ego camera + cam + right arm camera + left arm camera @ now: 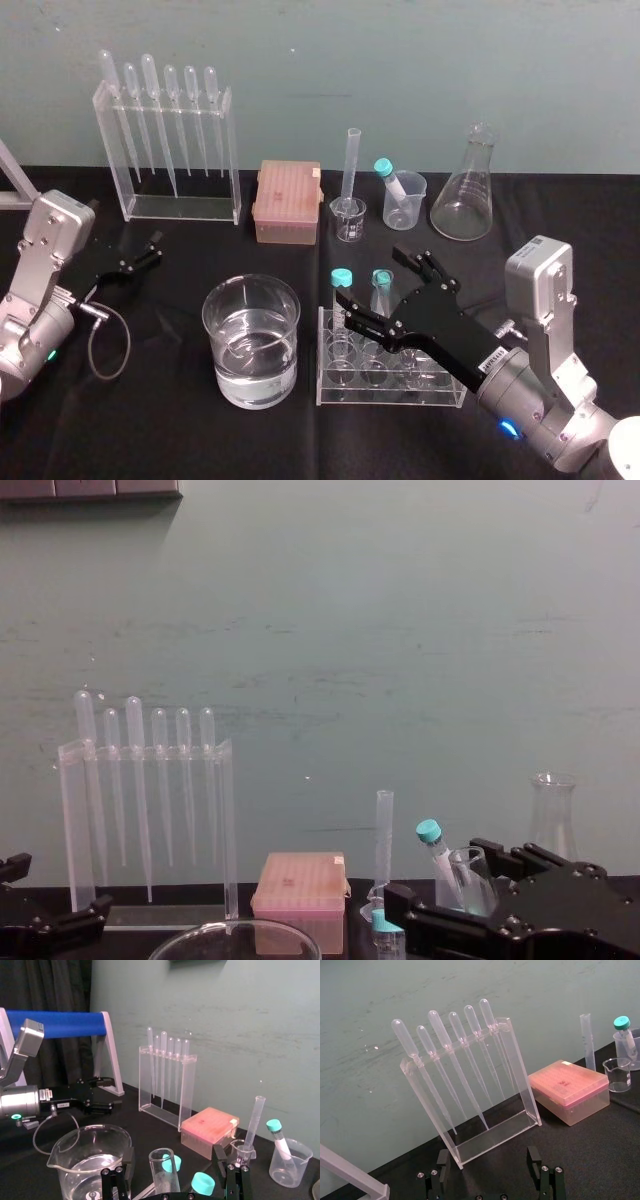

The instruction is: Hold the test tube with one hand and immerse one end into the beaker, then return it to the test tube rack.

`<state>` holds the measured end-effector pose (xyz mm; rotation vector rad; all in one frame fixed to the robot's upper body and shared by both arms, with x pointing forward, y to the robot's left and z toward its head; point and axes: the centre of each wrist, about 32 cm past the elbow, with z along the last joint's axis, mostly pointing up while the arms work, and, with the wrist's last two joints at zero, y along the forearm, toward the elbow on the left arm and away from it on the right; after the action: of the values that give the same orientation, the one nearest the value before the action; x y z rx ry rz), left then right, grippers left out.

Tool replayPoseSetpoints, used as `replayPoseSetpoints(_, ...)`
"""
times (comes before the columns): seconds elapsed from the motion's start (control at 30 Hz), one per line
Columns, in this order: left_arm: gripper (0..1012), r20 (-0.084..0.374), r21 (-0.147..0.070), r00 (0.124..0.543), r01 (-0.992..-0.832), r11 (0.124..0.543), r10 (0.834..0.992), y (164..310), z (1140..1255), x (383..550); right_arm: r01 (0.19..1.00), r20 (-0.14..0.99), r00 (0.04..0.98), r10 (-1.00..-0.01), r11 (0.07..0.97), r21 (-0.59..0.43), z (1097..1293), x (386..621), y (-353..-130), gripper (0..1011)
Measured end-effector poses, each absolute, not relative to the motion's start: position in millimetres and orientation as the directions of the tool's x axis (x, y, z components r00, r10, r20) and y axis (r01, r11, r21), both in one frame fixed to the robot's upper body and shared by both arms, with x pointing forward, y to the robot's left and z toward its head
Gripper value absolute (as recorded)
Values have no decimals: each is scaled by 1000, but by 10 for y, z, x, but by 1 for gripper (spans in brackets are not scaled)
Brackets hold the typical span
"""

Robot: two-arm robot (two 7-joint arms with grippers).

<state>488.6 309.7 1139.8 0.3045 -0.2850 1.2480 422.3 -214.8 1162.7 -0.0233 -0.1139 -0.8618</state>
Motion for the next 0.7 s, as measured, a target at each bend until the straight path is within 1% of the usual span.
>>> replayPoseSetpoints(0.7, 1000, 374, 70, 292, -955, 287, 880, 3097, 11398, 4886, 761, 100, 646, -757, 649, 4, 11626, 4222, -2138, 1003)
